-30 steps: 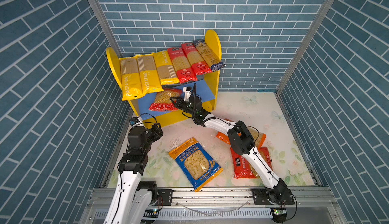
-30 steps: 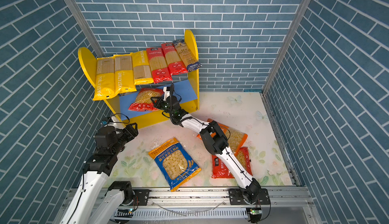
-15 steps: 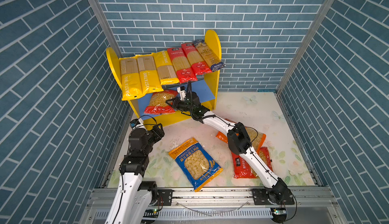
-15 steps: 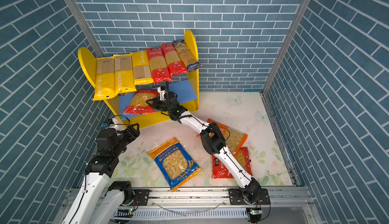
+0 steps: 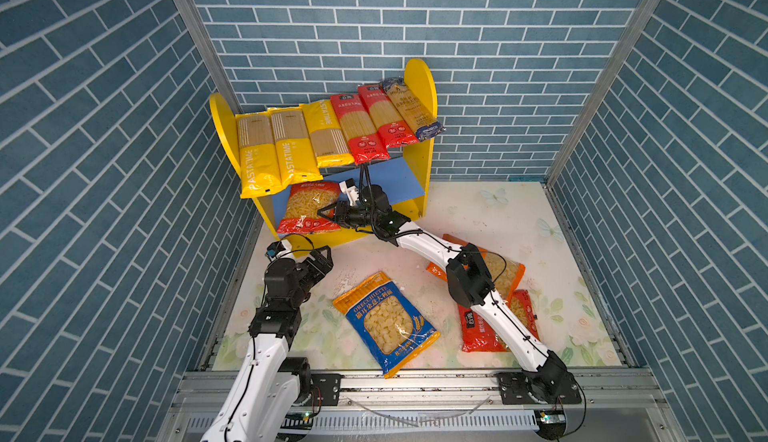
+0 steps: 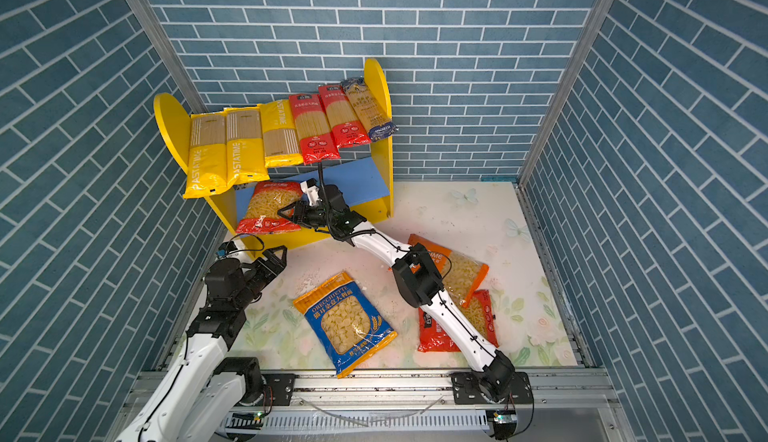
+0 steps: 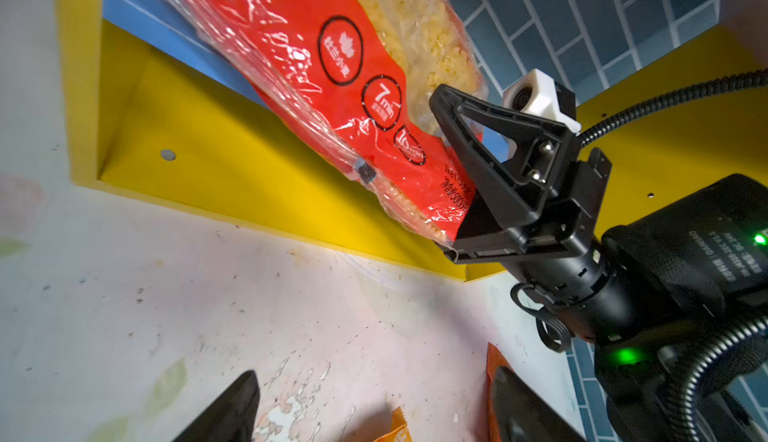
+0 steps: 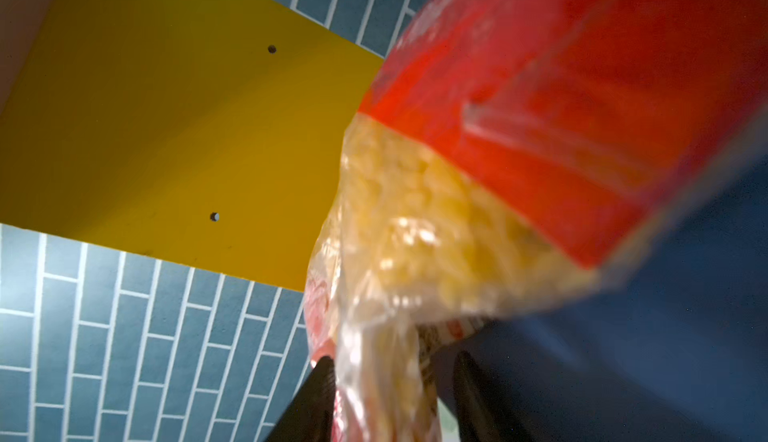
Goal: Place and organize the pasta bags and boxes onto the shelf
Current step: 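Release the bag and withdraw the right gripper from the shelf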
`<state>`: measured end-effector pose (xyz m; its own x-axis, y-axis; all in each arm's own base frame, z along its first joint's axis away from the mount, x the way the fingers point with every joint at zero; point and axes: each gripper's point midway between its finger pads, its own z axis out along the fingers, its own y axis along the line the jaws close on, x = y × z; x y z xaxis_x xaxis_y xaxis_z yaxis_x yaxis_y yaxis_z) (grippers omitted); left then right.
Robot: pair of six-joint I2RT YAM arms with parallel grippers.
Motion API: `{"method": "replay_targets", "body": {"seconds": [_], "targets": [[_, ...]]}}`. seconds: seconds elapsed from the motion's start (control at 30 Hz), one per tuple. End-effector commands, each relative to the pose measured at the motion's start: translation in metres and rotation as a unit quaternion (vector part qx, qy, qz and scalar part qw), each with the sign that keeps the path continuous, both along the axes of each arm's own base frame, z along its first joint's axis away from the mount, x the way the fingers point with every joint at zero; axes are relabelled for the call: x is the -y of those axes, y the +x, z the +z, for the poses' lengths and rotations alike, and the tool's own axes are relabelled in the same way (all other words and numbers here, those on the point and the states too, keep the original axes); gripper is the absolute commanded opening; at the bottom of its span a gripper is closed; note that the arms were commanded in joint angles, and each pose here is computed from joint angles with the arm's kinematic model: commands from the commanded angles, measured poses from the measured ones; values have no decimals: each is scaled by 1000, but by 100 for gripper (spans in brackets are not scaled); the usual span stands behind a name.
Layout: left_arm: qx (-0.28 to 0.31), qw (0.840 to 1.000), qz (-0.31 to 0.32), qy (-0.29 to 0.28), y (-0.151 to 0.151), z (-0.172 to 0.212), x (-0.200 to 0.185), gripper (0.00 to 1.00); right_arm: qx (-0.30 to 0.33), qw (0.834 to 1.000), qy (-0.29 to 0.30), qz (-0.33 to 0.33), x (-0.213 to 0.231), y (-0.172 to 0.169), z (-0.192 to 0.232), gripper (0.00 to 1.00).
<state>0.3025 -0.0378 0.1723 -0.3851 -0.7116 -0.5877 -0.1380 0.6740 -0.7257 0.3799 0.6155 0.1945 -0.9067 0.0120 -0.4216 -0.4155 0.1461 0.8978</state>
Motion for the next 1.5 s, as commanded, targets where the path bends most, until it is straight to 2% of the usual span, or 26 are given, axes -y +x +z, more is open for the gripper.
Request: {"method": "replay_targets", "body": {"seconds": [0.0,0.17,0.33,0.57,0.77,1.1,1.27,1.47], "targets": [[68,997,-16,-27,15,26,7,91,8,1000,24,-6,23,0,31,53],[94,994,4,-60,33,30,-5,92,3,998,53,-36,58,4,45,67],[112,990,7,-88,58,32,-9,89,-14,997,56,-55,93,-5,32,68],[128,986,-8,-102,83,41,-7,68,-26,995,56,-74,151,-40,24,68],[127,987,2,-102,98,45,-14,59,-19,995,44,-87,185,-67,24,67],[143,980,0,-141,122,48,-13,21,-2,993,39,-112,215,-86,40,65],[189,968,56,-155,121,60,-33,3,16,991,7,-130,230,-93,36,65],[244,947,153,-139,105,68,-65,0,20,991,-19,-134,236,-100,25,65]]}}
